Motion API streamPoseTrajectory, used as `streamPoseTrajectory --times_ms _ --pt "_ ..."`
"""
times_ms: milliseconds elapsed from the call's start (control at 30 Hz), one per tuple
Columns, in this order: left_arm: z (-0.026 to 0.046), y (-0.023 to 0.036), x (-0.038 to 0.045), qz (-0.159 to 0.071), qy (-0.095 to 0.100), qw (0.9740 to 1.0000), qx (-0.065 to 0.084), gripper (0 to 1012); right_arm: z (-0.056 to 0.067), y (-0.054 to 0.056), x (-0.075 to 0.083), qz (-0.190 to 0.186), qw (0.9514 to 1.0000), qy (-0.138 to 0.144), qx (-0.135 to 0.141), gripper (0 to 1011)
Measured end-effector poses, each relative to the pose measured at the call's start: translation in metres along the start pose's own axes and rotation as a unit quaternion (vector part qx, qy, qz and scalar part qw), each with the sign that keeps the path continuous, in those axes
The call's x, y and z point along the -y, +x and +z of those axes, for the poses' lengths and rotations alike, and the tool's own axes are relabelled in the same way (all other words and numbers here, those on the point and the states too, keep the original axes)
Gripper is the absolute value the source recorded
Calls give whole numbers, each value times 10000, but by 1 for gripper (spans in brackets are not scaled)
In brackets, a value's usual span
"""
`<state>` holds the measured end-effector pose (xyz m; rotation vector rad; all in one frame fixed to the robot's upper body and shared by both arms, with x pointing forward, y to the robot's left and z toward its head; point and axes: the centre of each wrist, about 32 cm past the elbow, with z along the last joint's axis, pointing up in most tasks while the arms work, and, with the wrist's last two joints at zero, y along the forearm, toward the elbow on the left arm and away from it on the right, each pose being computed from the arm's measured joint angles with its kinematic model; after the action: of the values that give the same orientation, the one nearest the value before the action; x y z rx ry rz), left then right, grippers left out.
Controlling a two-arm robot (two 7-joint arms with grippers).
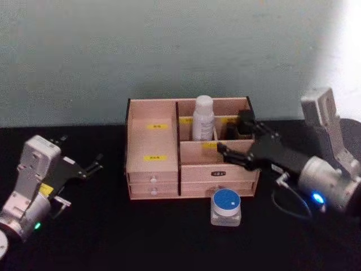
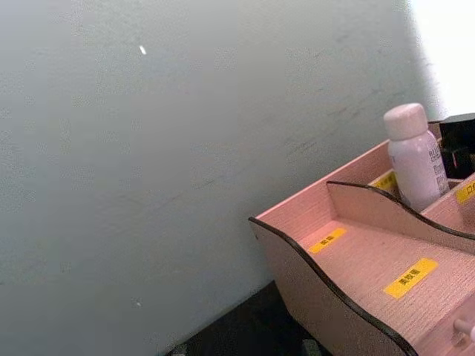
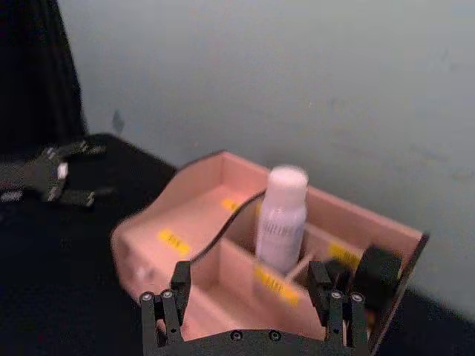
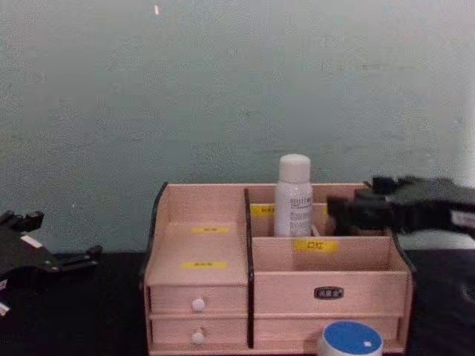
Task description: Pick up the facial cleanser and watermelon frost from the table and place them into the tiered storage box.
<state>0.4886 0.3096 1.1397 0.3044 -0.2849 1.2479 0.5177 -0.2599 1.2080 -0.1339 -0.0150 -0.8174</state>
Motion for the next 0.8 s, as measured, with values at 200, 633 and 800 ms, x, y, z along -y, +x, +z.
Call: streamPoseTrajectory --times_ms 200,633,800 --pt "0 0 0 0 0 10000 1 1001 -158 -88 239 82 9994 -329 -76 1000" --pt "0 0 0 0 0 10000 1 1002 -363 -184 343 243 9951 -943 -181 1000" --pt "0 0 0 0 0 10000 0 1001 -383 -190 319 280 9925 -1172 -210 1002"
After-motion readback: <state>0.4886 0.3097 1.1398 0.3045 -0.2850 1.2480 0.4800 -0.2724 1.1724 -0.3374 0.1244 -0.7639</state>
